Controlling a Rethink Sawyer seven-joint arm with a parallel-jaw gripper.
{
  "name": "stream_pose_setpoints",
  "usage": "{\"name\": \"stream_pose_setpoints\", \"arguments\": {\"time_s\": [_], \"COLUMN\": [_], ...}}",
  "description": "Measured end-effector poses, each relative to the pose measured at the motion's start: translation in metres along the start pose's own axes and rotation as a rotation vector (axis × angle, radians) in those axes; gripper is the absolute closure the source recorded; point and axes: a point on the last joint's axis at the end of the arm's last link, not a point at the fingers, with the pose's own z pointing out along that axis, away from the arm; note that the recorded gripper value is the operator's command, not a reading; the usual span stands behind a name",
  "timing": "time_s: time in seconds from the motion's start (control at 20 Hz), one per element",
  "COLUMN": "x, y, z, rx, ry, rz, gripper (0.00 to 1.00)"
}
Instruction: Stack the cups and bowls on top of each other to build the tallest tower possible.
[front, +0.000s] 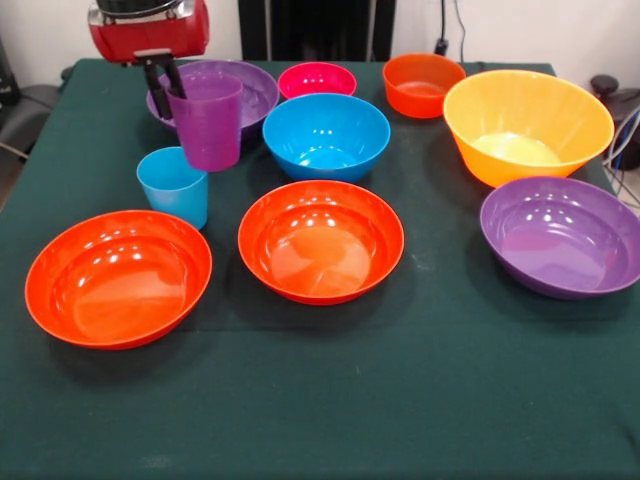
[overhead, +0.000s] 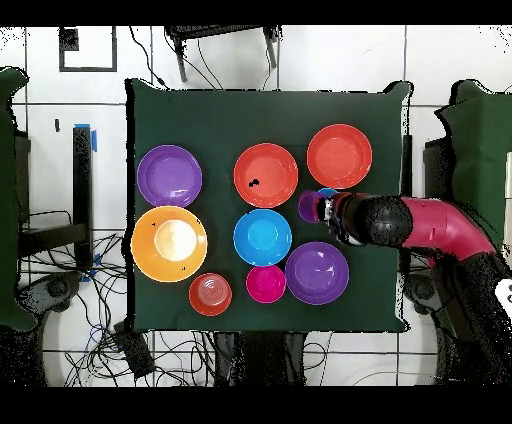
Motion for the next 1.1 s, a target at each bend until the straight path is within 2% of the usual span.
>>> {"name": "stream_pose_setpoints", "arguments": {"time_s": [0.5,0.85,1.1], "x": [-0.016,-0.010,-0.001], "y": [-0.008,-0.022,-0.040], "z": [-0.002,-0.002,-0.002], "rx": [0.000,0.026,0.044], "ry": [-0.035,-0.032,-0.022], "rz": [0.003,-0.005,0.001], "gripper": [1.00,1.00,1.00]}}
